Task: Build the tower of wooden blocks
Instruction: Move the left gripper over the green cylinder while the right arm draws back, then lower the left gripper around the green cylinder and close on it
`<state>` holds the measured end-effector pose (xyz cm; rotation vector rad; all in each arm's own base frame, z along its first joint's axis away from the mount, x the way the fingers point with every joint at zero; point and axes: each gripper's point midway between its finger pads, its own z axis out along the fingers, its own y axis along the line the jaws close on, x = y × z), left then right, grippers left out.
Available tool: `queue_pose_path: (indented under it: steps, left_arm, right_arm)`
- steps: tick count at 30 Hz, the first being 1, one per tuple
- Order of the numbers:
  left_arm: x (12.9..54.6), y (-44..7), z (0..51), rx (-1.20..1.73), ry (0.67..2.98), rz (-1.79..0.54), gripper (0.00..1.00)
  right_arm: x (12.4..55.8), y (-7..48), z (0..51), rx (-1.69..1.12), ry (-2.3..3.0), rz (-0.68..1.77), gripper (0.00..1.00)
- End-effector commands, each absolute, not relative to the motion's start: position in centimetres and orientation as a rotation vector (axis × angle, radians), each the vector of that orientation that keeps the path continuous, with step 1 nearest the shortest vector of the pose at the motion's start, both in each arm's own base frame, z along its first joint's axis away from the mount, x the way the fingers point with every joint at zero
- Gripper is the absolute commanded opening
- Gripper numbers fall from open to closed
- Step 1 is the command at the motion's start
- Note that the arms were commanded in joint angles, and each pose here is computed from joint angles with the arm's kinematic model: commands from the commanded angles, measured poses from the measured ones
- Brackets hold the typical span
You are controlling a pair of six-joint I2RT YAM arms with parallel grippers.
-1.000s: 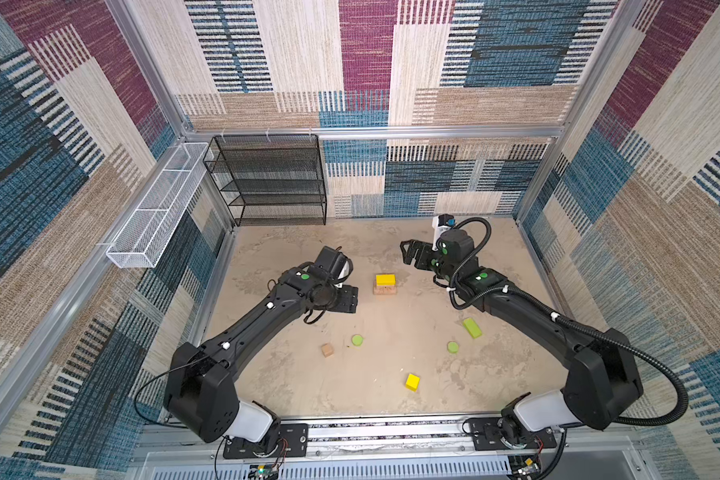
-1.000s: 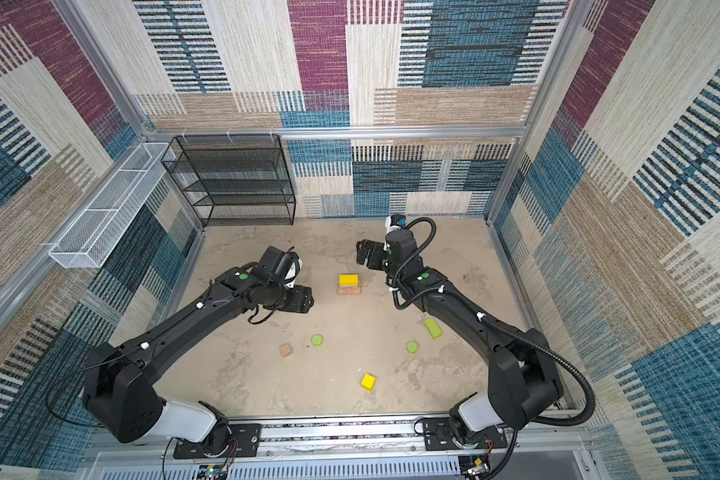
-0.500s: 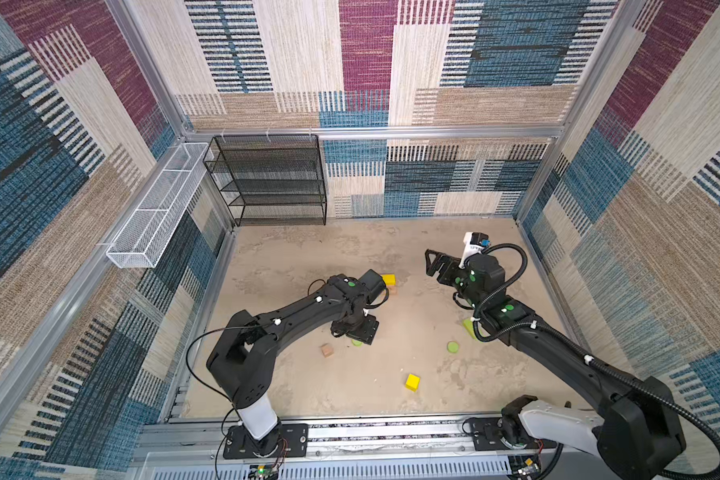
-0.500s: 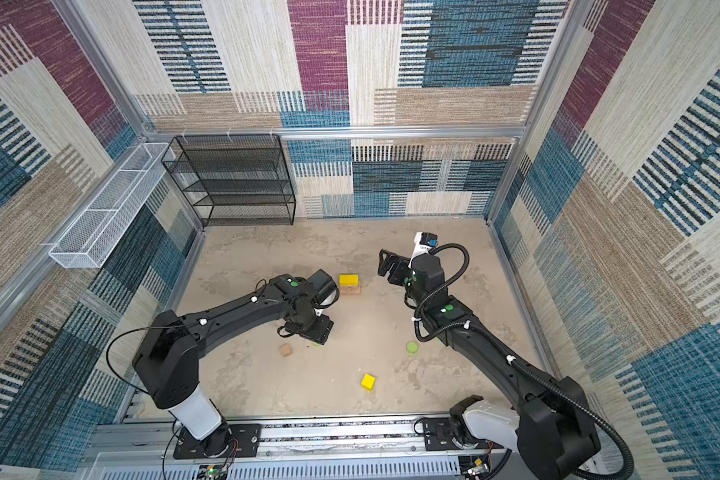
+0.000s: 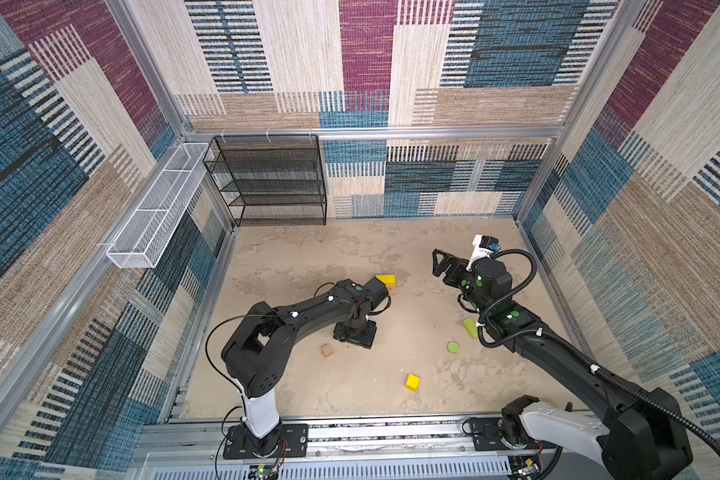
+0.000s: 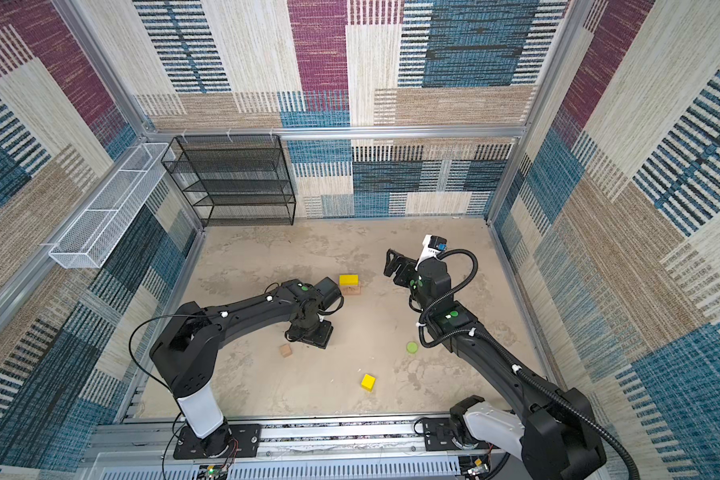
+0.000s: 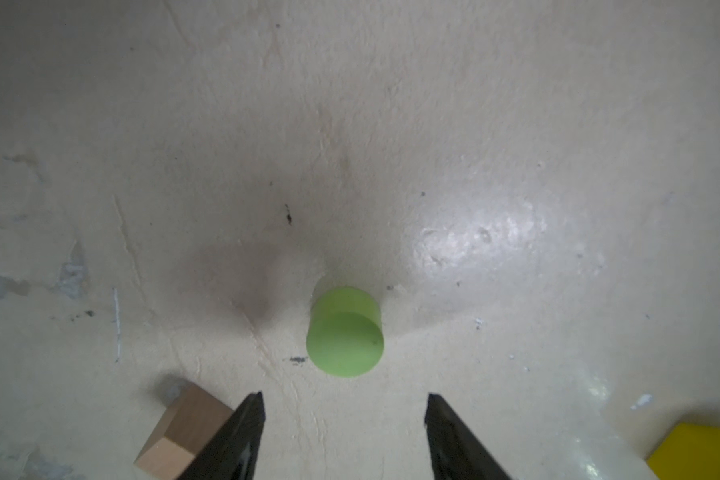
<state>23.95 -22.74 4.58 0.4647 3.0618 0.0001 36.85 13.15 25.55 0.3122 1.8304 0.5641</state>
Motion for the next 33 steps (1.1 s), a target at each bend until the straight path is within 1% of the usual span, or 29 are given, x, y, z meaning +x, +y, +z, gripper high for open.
queue_pose_path:
  steps: [1,5,10,17,22,33]
  left_arm:
    - [24.8,-23.3,4.2,0.383,3.034,-0.031,0.62]
    - [25.1,-23.1,3.9,0.351,3.026,-0.014,0.58]
    - [25.3,-22.8,3.5,0.307,3.024,-0.012,0.54]
    - [25.4,-22.7,3.0,0.267,3.031,-0.041,0.5]
    - [25.4,-23.2,2.9,0.25,3.035,-0.111,0.48]
    - [25.2,-23.1,2.7,0.237,3.047,-0.115,0.4]
  right_arm:
    - [37.1,12.9,26.4,0.332,1.789,0.577,0.99]
    - [37.1,12.9,26.2,0.334,1.793,0.575,0.99]
    - [37.2,12.9,26.0,0.334,1.797,0.576,0.99]
    - [37.5,13.2,25.6,0.328,1.814,0.578,0.99]
    - [37.8,13.4,25.2,0.324,1.826,0.578,0.99]
    - [37.8,13.4,25.1,0.325,1.83,0.579,0.99]
